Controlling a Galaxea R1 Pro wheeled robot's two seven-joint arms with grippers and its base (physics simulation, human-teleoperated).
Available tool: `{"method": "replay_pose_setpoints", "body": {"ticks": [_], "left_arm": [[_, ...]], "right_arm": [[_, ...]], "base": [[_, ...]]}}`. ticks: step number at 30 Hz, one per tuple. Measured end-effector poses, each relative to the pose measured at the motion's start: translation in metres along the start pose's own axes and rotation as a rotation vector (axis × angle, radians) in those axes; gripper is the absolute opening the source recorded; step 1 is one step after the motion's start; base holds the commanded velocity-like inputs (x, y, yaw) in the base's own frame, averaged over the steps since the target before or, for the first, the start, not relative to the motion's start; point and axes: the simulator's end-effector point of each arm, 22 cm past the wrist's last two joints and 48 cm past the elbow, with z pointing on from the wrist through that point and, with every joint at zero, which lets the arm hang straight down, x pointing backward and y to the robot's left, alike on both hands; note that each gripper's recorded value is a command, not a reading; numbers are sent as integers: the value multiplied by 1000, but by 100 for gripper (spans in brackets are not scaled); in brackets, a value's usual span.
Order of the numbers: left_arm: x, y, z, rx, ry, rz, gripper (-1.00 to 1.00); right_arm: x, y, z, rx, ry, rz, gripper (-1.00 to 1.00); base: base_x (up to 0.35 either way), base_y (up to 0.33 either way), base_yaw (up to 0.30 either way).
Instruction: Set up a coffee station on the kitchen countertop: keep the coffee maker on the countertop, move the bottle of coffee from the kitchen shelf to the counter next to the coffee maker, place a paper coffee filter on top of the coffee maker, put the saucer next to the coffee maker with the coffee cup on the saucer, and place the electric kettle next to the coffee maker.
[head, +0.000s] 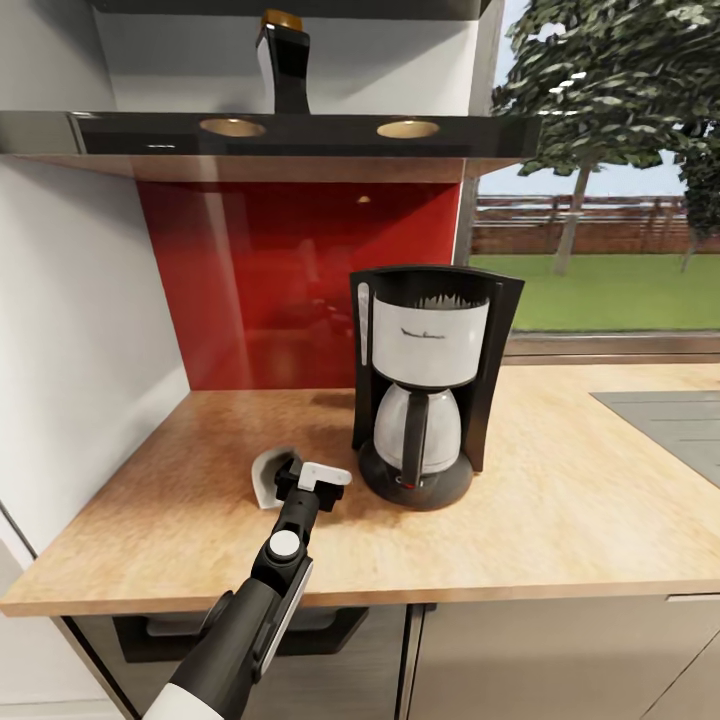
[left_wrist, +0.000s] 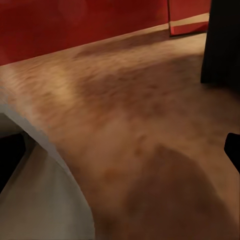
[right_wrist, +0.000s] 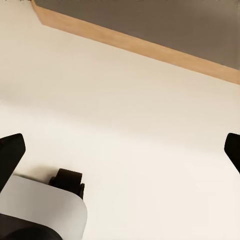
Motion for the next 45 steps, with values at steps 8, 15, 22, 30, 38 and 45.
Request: {"method": "replay_pose_setpoints", "body": {"ticks": [8,15,22,30,38,45], "left_arm": [[0,0,0,0,-1,0,100],[0,0,0,-1,-1,0,100],[0,0,0,-1,0,0,100],[0,0,0,-1,-1,0,100],[-1,1,0,-2,-2,-5,-100],[-1,1,0,-3,-3,-4,-100]], "right_arm": [[0,0,0,0,0,0,100],[0,0,0,0,0,0,100],[0,0,0,0,0,0,100],[0,0,0,0,0,0,100],[0,0,0,0,0,0,100],[0,0,0,0,0,0,100]], "base": [[14,0,0],[1,0,0],[0,0,0],[0,0,0],[0,0,0],[0,0,0]]}}
